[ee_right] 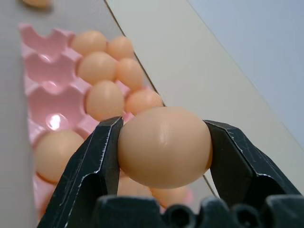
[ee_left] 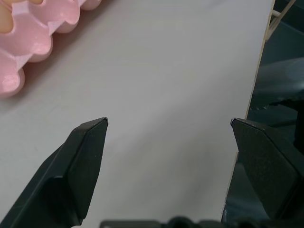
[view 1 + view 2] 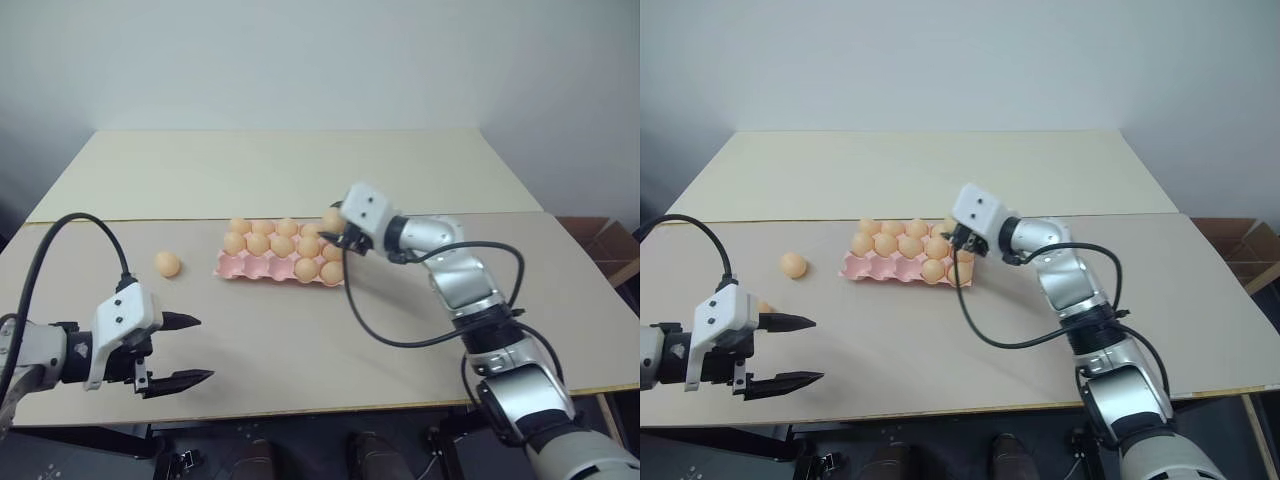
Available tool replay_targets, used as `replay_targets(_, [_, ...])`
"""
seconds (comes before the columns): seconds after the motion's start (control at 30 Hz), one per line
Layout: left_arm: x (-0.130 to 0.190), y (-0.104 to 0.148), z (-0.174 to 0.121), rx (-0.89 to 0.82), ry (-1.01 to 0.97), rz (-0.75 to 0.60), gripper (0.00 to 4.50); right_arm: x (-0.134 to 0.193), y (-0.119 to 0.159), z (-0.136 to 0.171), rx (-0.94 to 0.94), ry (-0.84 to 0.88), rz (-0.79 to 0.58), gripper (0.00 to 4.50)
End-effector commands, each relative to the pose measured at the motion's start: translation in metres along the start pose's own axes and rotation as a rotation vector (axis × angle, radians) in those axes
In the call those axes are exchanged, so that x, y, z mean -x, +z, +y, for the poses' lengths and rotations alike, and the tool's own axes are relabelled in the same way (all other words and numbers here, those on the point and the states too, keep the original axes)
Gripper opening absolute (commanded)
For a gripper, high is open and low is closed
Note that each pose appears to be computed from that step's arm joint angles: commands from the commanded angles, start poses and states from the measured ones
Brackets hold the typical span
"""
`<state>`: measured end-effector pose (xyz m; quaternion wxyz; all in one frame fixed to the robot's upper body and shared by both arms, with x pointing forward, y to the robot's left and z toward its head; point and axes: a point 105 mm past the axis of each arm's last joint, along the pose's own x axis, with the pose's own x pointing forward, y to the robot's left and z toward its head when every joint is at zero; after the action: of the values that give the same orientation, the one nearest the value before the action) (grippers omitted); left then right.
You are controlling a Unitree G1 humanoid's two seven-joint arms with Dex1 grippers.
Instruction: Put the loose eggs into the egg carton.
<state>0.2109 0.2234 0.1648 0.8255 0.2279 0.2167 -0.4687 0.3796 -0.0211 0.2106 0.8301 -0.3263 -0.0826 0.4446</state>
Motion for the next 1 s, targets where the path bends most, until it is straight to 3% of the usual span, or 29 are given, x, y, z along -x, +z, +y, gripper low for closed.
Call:
replay_targets(0.03, [0.008, -0.002, 0.0, -0.012, 0.026, 0.028, 4.5, -0.013, 0.021, 0.006, 0.035, 0.011, -0.059, 2.55])
replay_targets(0.4, [0.008, -0.007, -0.004, 0.014, 0.053, 0.023, 4.5, -0.046, 0.022, 0.038, 0.042, 0.119, -0.092, 2.55])
replay_targets(0.6, [0.008, -0.008, -0.005, 0.017, 0.064, 0.027, 4.5, -0.054, 0.012, 0.043, 0.048, 0.13, -0.069, 4.45])
replay_targets(1.0, [0.011, -0.012, -0.004, 0.028, 0.089, 0.038, 4.5, -0.033, 0.022, 0.034, 0.111, 0.104, -0.1, 4.48])
